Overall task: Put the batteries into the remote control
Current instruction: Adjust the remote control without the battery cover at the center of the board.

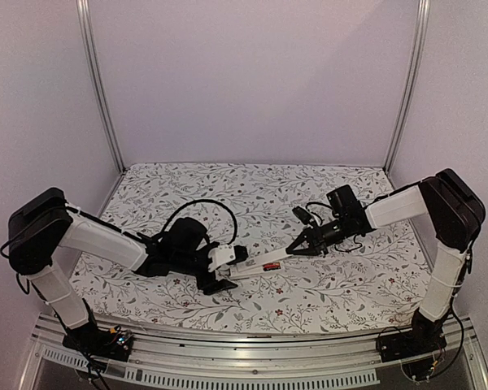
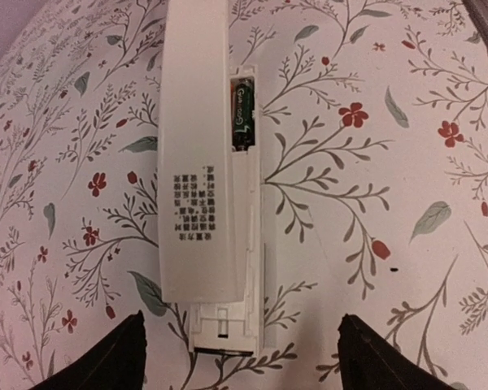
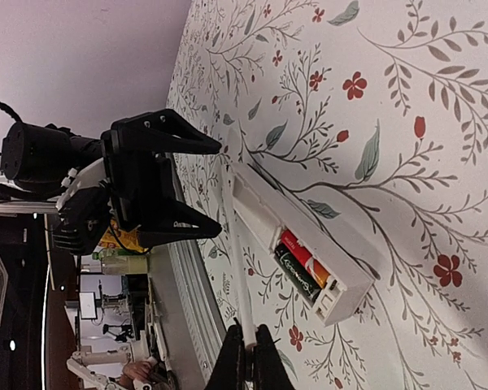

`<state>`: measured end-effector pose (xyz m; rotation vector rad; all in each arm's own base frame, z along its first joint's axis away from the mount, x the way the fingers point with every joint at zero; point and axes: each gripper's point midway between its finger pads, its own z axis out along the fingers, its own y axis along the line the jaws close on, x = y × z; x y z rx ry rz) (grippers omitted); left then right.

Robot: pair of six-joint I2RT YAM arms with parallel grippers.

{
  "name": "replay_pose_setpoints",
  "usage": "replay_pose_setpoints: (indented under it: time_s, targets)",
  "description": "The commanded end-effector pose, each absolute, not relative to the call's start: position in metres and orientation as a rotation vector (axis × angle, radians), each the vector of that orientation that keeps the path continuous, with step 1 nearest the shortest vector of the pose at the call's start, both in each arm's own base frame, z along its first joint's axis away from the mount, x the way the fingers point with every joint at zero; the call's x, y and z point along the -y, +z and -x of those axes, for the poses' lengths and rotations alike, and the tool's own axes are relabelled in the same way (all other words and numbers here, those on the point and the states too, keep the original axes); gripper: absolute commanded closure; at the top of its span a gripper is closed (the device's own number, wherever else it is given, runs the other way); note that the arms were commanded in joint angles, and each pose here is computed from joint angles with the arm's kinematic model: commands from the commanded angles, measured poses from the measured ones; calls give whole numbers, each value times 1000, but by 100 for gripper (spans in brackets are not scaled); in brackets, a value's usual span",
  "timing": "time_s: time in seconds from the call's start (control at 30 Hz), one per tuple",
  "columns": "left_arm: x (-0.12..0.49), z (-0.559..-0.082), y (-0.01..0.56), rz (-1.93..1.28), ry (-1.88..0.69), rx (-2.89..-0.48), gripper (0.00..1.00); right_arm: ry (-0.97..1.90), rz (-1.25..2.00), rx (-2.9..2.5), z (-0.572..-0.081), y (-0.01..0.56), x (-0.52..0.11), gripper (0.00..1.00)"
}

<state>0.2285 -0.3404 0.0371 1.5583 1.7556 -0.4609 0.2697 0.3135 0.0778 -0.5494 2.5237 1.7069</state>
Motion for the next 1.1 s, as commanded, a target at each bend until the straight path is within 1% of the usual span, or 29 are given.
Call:
replay_pose_setpoints:
  time_s: [0.0,0.1,0.23,0.47,0.67,0.87,1.07]
  targets:
    - [337,-234,45,-1528,-457,-1798,22,1714,547,-2546,-272,72,-310,100]
    - [337,-239,40,-1533,-432,-1854,26,1723,546,-2556,-271,69,-310,100]
    - [322,-243,19,-1603,-302,-1996,27,1731,536,-2570,-270,65,-310,100]
    - [327,-235,23,-1624,-373,-1962,26,1755,523,-2563,-271,65,-312,100]
    - [319,-234,32,-1626,-353,-1948,25,1755,475,-2603,-272,59,-317,100]
    - [318,-234,24,-1639,-357,-1969,29,1747,423,-2645,-270,53,-317,100]
    - [320,-236,19,-1657,-352,-1957,30,1738,404,-2652,-269,52,-324,100]
